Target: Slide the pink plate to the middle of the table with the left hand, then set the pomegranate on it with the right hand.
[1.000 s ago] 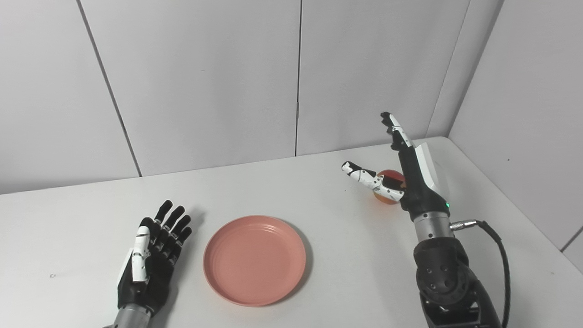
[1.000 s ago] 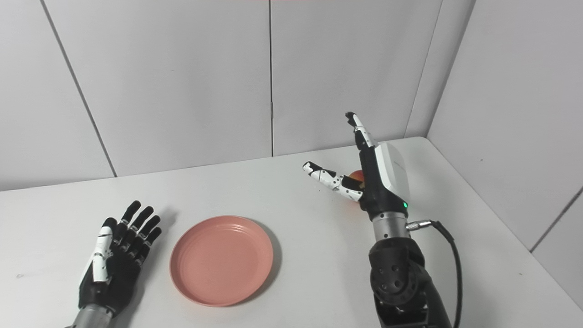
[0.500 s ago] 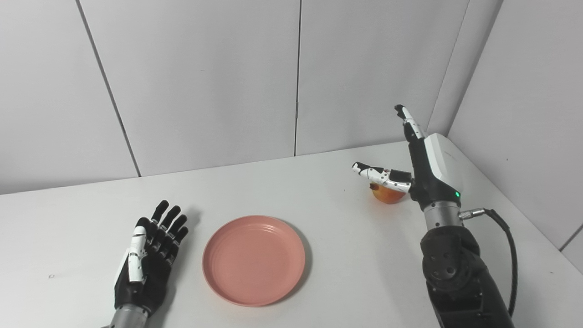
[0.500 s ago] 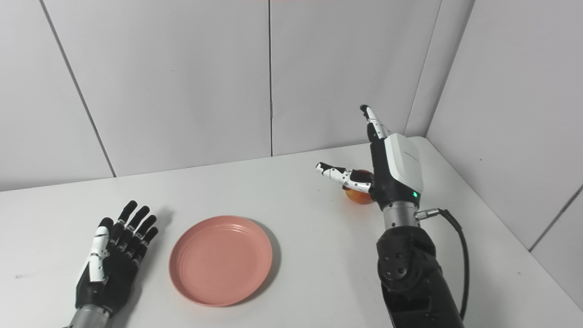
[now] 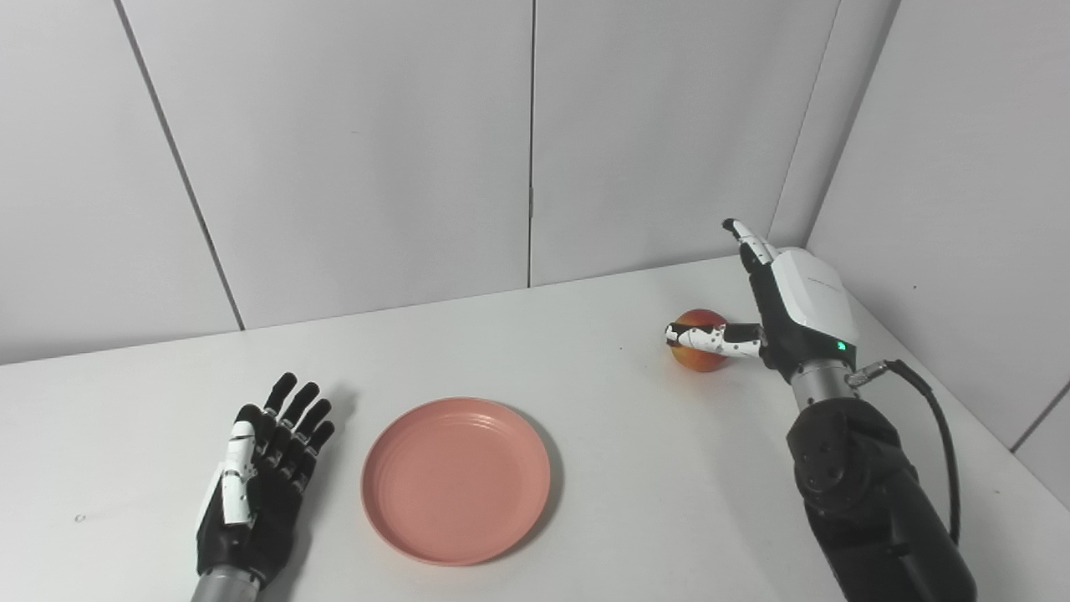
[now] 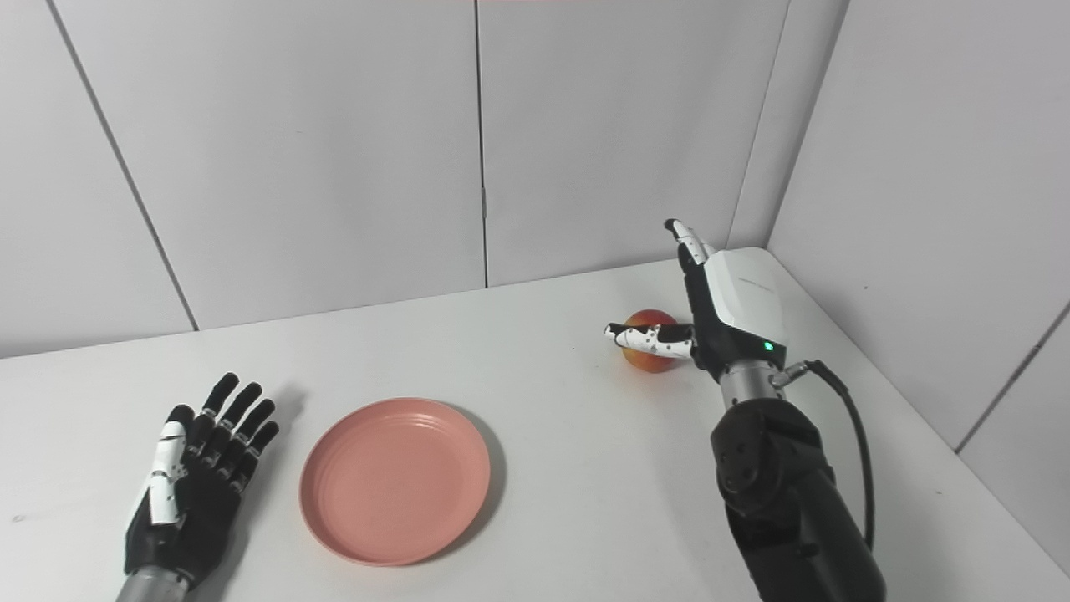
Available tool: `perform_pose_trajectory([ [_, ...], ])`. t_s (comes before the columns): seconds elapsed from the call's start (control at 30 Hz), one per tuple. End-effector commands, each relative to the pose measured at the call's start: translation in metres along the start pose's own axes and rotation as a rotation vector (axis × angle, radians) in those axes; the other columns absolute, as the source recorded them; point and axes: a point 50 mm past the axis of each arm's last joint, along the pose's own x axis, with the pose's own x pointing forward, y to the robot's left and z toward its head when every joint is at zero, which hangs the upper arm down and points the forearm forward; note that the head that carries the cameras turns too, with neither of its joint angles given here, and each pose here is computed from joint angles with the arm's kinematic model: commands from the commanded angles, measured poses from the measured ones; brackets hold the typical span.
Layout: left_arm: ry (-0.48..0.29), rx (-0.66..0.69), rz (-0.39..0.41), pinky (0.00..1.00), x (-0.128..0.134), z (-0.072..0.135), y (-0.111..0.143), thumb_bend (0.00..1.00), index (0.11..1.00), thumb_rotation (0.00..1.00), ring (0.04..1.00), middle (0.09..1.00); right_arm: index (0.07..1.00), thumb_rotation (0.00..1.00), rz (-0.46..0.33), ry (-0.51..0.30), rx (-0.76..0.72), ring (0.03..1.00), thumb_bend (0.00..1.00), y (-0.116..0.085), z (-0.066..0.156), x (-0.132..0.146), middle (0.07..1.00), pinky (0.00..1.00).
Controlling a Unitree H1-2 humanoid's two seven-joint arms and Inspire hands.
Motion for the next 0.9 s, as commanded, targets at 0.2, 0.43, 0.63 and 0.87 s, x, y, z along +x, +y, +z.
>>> perform_pose_trajectory([
  [0.2,0.043,0.013,0.020,0.97,-0.002,-0.003,0.006,0.34,0.936,1.00,0.944,0.945,0.934,0.46,0.011,-0.009,-0.049,0.900,1.00,-0.014,-0.007,0.019,0.929,0.78],
  [0.43,0.045,0.010,0.031,0.96,-0.003,-0.002,0.006,0.34,0.927,1.00,0.933,0.933,0.934,0.46,0.076,0.000,-0.052,0.896,1.00,-0.003,-0.018,0.025,0.928,0.80],
  [0.63,0.045,0.020,0.023,0.96,-0.003,-0.001,0.007,0.34,0.933,1.00,0.939,0.939,0.936,0.49,0.119,0.009,-0.069,0.897,1.00,0.007,-0.027,0.031,0.926,0.81],
  [0.87,0.054,0.023,0.023,0.97,-0.004,-0.001,0.008,0.34,0.936,1.00,0.945,0.946,0.941,0.48,0.149,0.016,-0.060,0.906,1.00,0.014,-0.034,0.037,0.935,0.81],
])
